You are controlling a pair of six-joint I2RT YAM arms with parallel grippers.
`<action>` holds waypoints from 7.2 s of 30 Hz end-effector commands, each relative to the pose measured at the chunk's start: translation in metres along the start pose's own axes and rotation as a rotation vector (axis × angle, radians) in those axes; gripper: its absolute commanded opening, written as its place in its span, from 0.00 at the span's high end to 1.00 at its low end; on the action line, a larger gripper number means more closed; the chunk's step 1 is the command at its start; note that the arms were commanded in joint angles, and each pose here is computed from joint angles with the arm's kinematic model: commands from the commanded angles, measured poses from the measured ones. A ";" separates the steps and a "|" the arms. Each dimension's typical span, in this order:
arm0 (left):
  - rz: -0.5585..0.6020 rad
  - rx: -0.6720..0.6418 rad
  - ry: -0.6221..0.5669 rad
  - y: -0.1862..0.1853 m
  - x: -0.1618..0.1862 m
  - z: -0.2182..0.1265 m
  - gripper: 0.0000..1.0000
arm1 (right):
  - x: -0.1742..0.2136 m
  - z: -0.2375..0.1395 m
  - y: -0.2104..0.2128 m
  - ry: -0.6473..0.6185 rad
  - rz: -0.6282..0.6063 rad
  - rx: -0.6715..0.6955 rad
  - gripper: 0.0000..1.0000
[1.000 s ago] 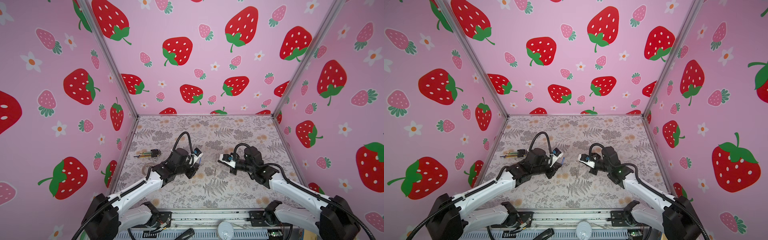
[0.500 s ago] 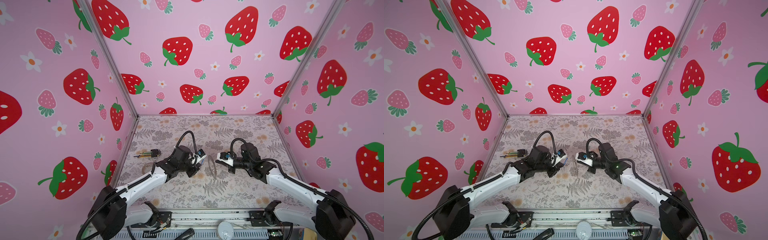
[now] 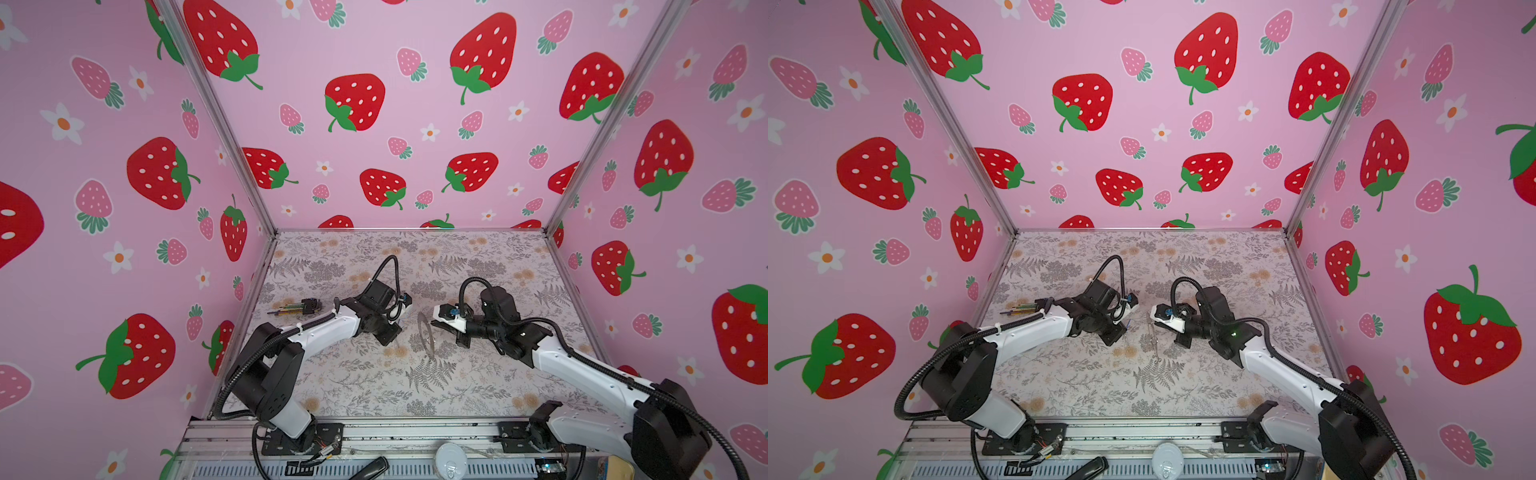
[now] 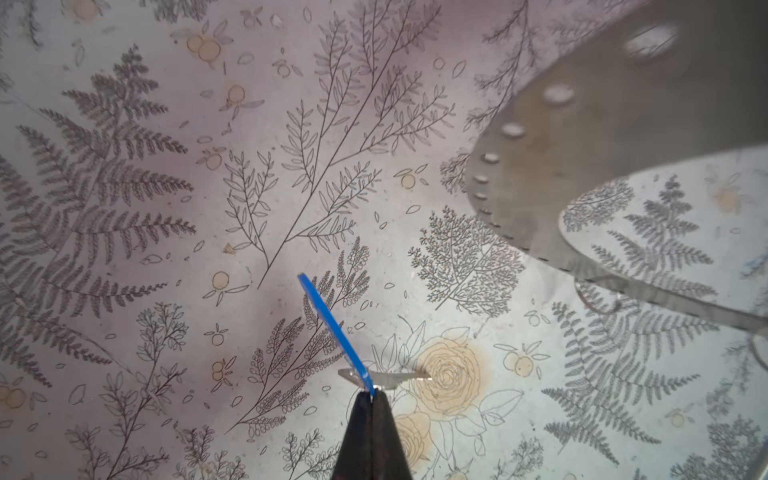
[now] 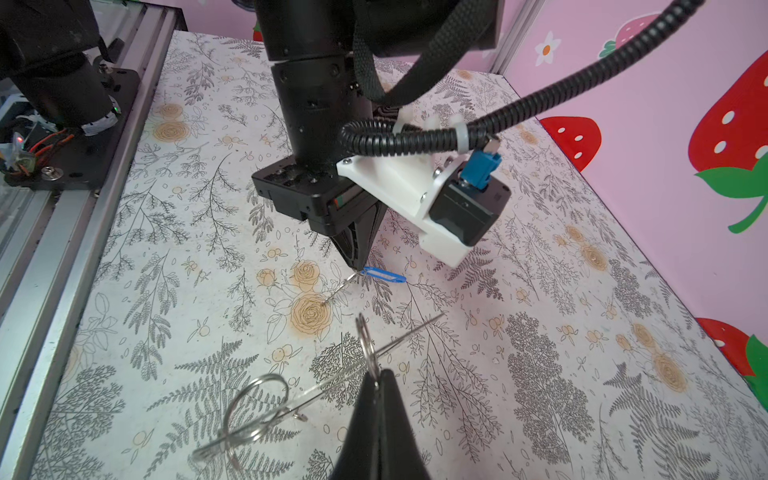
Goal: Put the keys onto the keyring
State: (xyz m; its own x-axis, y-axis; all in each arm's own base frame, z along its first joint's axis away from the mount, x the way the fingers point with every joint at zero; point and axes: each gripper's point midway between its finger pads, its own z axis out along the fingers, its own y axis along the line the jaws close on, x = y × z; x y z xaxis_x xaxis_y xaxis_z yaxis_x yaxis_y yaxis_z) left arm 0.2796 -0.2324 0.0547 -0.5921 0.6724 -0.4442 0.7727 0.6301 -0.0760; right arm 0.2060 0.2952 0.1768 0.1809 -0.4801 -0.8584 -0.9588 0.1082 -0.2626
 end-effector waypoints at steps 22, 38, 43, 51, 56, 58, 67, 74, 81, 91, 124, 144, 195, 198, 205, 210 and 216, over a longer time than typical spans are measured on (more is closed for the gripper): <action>-0.105 -0.138 0.066 0.025 0.006 -0.005 0.76 | 0.013 0.003 0.007 0.018 -0.036 -0.003 1.00; -0.336 -0.102 0.213 0.018 0.024 0.001 0.74 | 0.014 0.004 0.006 0.023 -0.035 -0.005 1.00; -0.542 -0.113 0.308 0.024 0.023 -0.008 0.73 | 0.014 0.002 0.006 0.026 -0.045 0.004 1.00; -0.900 -0.188 0.328 0.031 0.018 -0.023 0.72 | 0.016 0.002 0.006 0.026 -0.043 0.012 1.00; -1.107 -0.164 0.283 0.028 0.013 -0.019 0.73 | 0.018 0.002 0.007 0.025 -0.044 0.014 1.00; -1.149 -0.135 0.283 0.023 0.009 -0.017 0.74 | 0.018 0.001 0.007 0.025 -0.048 0.017 1.00; -1.227 -0.100 0.312 0.017 0.011 0.001 0.78 | 0.019 0.001 0.008 0.021 -0.053 0.016 1.00; -1.234 -0.103 0.348 0.016 0.016 0.011 0.79 | 0.021 0.003 0.009 0.026 -0.049 0.010 1.00; -1.233 -0.095 0.386 0.012 0.020 0.022 0.80 | 0.022 0.004 0.009 0.029 -0.048 0.010 1.00; -1.226 -0.099 0.410 0.013 0.023 0.027 0.84 | 0.026 0.006 0.009 0.037 -0.042 0.002 1.00; -0.420 -0.080 0.428 0.021 0.008 -0.019 1.00 | 0.023 0.001 0.001 0.063 -0.043 0.045 1.00; 0.076 -0.138 0.411 0.007 -0.017 0.029 1.00 | 0.014 -0.010 0.001 0.045 -0.043 0.066 1.00; 0.140 -0.117 0.048 0.007 -0.048 0.045 0.81 | 0.025 -0.003 0.006 0.068 -0.029 0.041 1.00; 0.141 -0.114 0.060 0.007 -0.046 0.049 0.82 | 0.025 -0.003 0.006 0.070 -0.028 0.040 1.00; 0.140 -0.102 0.083 0.006 -0.041 0.052 0.85 | 0.027 -0.002 0.006 0.075 -0.030 0.037 1.00; 0.139 -0.104 0.091 0.006 -0.040 0.054 0.86 | 0.027 -0.001 0.006 0.075 -0.031 0.034 1.00; 0.142 -0.104 0.071 0.005 -0.042 0.048 0.86 | 0.028 -0.002 0.006 0.077 -0.031 0.037 1.00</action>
State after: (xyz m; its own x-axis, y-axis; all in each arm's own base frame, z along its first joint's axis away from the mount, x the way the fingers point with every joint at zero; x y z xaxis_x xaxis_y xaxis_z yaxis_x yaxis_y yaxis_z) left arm 0.3211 -0.2731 0.0238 -0.5144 0.7723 -0.3728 0.8107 0.5797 0.0821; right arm 0.2083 0.2783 0.1521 0.1776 -0.5574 -0.8110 -0.9415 0.1436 -0.3048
